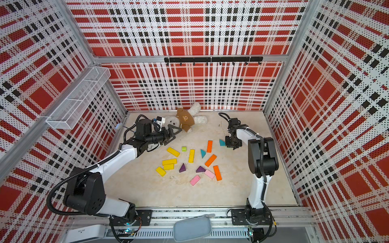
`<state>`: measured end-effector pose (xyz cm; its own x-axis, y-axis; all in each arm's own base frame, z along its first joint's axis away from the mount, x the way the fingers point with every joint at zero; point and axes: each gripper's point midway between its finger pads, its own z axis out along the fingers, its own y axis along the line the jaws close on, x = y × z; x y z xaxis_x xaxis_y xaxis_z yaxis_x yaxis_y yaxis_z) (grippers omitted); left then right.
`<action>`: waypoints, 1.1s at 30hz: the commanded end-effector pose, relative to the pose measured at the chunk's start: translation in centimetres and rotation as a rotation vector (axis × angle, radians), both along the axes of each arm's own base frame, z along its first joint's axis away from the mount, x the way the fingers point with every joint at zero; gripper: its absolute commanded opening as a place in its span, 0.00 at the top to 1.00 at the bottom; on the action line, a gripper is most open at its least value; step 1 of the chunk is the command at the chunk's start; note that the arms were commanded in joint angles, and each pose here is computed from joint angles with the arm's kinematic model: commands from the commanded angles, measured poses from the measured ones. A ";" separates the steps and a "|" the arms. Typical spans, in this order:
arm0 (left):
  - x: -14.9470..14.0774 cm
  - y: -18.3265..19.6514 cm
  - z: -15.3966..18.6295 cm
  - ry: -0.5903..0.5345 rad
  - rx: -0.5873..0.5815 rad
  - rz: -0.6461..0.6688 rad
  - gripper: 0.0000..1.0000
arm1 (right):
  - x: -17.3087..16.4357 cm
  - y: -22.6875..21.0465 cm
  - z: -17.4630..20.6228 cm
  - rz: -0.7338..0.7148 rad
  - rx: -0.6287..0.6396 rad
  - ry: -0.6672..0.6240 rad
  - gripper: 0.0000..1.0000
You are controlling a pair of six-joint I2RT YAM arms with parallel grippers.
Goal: Assemble a carrot with building blocks
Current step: Assemble the building block at the center of the board.
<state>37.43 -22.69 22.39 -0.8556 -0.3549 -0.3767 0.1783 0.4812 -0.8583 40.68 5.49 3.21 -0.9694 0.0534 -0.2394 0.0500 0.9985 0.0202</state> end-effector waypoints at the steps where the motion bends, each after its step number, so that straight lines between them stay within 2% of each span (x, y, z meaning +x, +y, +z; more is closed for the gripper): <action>1: -0.5 -1.4 0.9 -0.028 -0.016 -0.041 0.01 | -0.5 0.2 1.4 -0.022 0.023 -0.047 0.68; 7: -0.6 -1.6 0.8 -0.027 -0.015 -0.048 0.01 | -1.0 -0.3 0.5 -0.018 0.005 -0.023 0.69; 22: -0.6 -1.8 0.8 -0.030 -0.011 -0.050 0.00 | 1.3 -0.6 -0.1 0.001 -0.032 -0.042 0.76; 33: -0.6 -2.0 0.7 -0.029 -0.010 -0.057 0.00 | 1.8 -0.9 -0.4 0.008 -0.055 -0.036 0.77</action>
